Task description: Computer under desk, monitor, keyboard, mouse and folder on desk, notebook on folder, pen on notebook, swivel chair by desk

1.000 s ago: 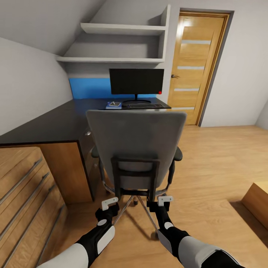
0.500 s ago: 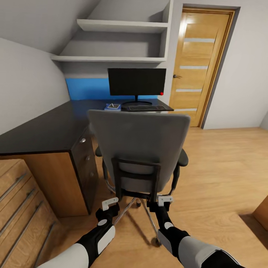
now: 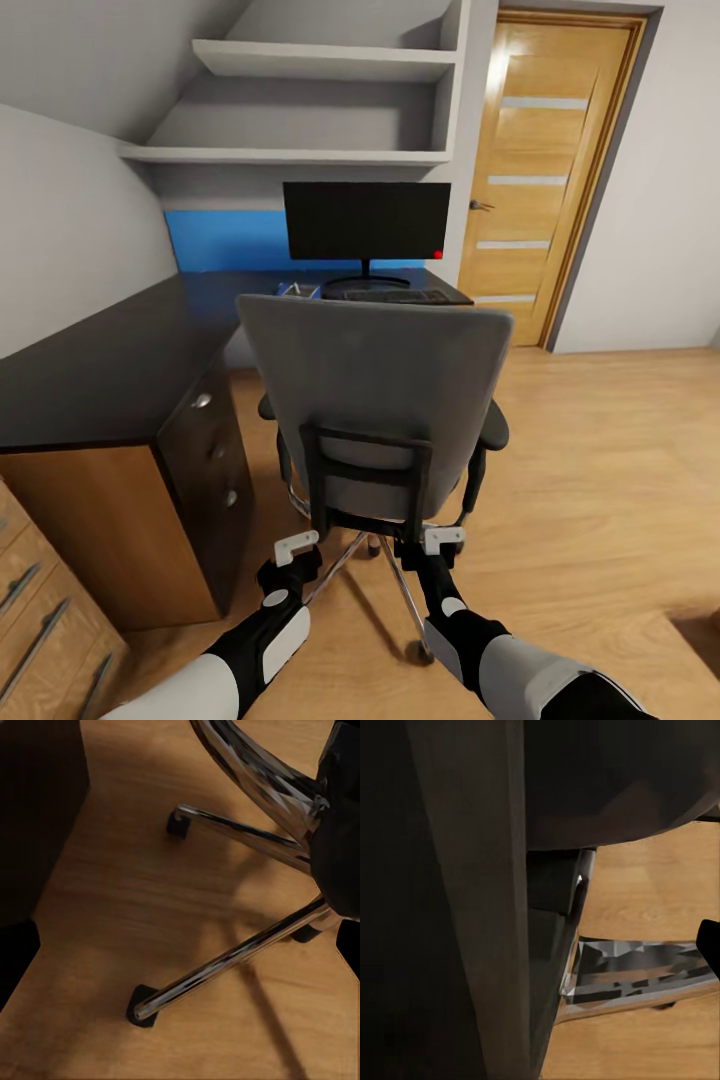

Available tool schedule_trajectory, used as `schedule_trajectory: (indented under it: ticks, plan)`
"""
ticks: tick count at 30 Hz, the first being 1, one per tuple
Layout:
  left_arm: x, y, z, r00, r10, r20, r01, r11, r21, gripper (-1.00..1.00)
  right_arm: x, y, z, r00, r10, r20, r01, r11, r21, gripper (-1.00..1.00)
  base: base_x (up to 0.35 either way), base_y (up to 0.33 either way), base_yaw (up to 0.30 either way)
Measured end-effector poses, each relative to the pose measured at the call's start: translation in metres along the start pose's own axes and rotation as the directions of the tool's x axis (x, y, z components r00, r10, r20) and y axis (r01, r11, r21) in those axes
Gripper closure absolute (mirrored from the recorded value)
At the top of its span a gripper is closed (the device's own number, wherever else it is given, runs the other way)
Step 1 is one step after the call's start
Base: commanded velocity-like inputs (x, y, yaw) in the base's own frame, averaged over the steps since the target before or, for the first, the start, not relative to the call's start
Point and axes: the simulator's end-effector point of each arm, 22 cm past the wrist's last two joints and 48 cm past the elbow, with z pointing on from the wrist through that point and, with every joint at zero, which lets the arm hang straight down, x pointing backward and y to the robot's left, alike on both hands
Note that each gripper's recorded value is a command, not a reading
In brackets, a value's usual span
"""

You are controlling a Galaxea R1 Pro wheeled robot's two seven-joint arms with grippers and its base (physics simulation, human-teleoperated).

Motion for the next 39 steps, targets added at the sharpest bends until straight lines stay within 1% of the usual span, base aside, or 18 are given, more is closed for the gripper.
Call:
schedule_trajectory:
  ticks: [5,9,13,23,39]
  plan:
    - [0.0001,0.0001,0.0000,1.000,0.001,0.000,-0.001,1.000,-0.001,-1.00,0.0001,0.0002,-0.0001,1.000,0.000,0.000,0.000,1.000,0.000,-1.00,0.321,-0.082,0.001]
    - [-0.0003,-0.0014,-0.0001,1.000,0.004,0.001,-0.004,1.000,0.004,-1.00,0.0004,-0.0008,-0.0002,1.000,0.010,-0.001,-0.010,1.000,0.006,-1.00,0.321,-0.084,0.072]
    - [0.0008,-0.0040,-0.0009,1.000,0.015,0.001,-0.015,1.000,0.011,-1.00,0.0001,0.0010,-0.0002,1.000,0.000,0.000,0.000,1.000,-0.001,-1.00,0.321,-0.105,0.141]
    - [0.0019,-0.0038,-0.0010,1.000,0.016,-0.001,-0.016,1.000,0.010,-1.00,0.0000,0.0014,-0.0002,1.000,-0.001,0.000,0.001,1.000,-0.003,-1.00,0.321,-0.115,0.078]
    - [0.0021,-0.0033,-0.0008,1.000,0.013,-0.002,-0.013,1.000,0.009,-1.00,0.0002,0.0015,-0.0002,1.000,-0.001,0.000,0.001,1.000,-0.003,-1.00,0.322,-0.008,0.006]
